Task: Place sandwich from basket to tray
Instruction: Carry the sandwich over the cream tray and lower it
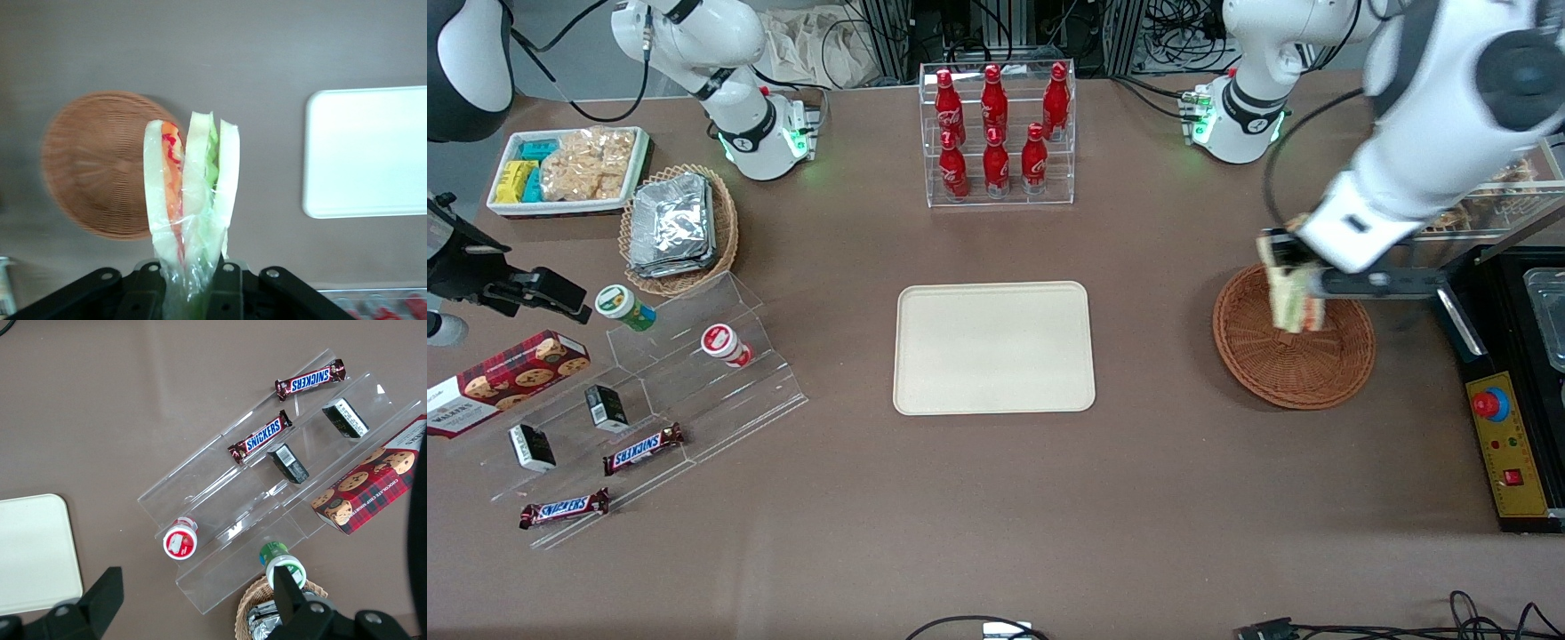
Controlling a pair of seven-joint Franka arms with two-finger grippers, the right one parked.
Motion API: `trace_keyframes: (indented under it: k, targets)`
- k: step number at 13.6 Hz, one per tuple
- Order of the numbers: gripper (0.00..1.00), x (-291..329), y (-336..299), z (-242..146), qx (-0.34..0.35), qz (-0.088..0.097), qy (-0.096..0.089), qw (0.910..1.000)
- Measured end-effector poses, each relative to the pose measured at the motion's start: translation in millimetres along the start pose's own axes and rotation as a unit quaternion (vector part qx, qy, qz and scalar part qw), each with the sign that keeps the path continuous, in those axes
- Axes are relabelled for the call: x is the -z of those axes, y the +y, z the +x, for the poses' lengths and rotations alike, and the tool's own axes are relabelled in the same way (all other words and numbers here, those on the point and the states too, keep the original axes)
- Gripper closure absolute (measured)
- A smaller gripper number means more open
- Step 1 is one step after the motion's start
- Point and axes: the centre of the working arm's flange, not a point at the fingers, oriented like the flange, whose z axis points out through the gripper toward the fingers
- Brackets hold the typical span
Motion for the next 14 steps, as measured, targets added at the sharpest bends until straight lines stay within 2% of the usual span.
trace_keyframes:
  k: [3, 5, 6, 11, 14]
  targets:
    - [0.82, -22, 104, -11, 0.016, 0.003, -0.014, 0.9998]
    - [0.85, -47, 143, -15, 0.019, 0.018, -0.025, 0.9993]
    - [0.85, -63, 156, -13, 0.018, 0.019, -0.031, 0.9992]
    - [0.85, -166, 182, 20, 0.026, -0.017, -0.04, 0.9987]
    - [0.85, -236, 188, 32, 0.029, -0.024, -0.027, 0.9989]
